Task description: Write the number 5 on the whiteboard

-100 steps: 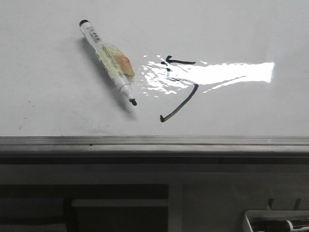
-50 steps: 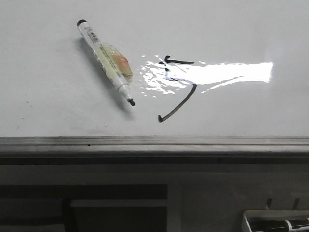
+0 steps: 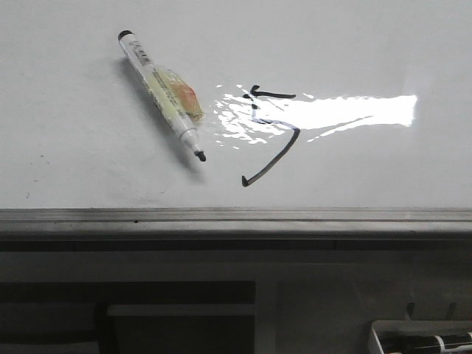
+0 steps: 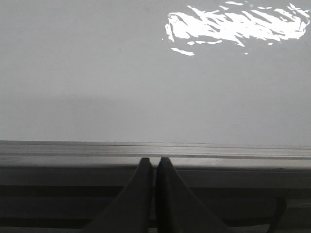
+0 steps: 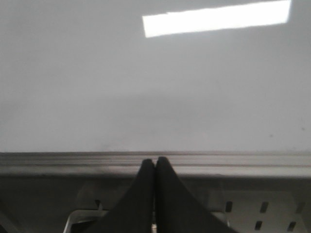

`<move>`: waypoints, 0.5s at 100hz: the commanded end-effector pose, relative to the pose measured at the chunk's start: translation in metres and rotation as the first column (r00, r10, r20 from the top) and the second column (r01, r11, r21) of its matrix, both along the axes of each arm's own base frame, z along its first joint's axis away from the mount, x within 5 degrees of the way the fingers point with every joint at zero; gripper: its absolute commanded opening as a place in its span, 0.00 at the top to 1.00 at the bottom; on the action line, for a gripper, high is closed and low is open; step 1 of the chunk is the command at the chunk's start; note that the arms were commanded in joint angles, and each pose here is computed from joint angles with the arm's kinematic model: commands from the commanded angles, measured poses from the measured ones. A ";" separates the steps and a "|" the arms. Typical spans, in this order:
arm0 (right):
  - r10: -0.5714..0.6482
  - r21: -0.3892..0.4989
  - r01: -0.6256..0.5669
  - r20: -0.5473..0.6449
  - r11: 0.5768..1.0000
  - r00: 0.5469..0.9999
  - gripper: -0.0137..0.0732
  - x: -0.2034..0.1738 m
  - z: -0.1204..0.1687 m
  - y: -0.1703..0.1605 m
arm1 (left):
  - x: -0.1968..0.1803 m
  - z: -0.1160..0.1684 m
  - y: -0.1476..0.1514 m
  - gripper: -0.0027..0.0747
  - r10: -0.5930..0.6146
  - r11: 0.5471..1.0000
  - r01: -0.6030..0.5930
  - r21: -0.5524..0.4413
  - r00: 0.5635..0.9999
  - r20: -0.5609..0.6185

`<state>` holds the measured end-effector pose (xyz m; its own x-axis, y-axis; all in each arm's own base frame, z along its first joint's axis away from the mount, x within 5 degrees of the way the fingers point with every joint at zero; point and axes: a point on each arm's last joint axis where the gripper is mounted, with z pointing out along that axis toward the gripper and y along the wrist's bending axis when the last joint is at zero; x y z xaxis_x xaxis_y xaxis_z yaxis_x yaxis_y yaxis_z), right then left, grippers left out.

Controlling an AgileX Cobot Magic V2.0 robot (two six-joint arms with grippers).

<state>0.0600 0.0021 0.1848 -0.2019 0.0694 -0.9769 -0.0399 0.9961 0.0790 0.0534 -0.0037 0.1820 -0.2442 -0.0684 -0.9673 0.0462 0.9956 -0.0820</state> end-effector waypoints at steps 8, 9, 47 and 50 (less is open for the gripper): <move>-0.038 -0.004 0.038 -0.060 0.999 0.997 0.89 0.000 -0.010 -0.002 | 0.000 0.002 0.000 0.99 0.004 1.000 -0.003 -0.018 0.997 0.073; -0.040 -0.005 0.040 -0.073 0.999 0.997 0.89 0.000 -0.011 -0.003 | 0.000 0.002 0.000 0.99 0.004 1.000 -0.003 -0.018 0.997 0.073; -0.051 0.002 0.051 -0.025 0.999 0.998 0.89 -0.006 -0.010 -0.004 | 0.000 0.001 0.000 0.99 0.004 1.000 -0.003 -0.018 0.997 0.071; -0.053 0.000 0.053 -0.038 0.999 0.998 0.89 -0.007 -0.012 -0.004 | 0.000 0.001 0.000 0.99 0.004 1.000 -0.003 -0.018 0.997 0.071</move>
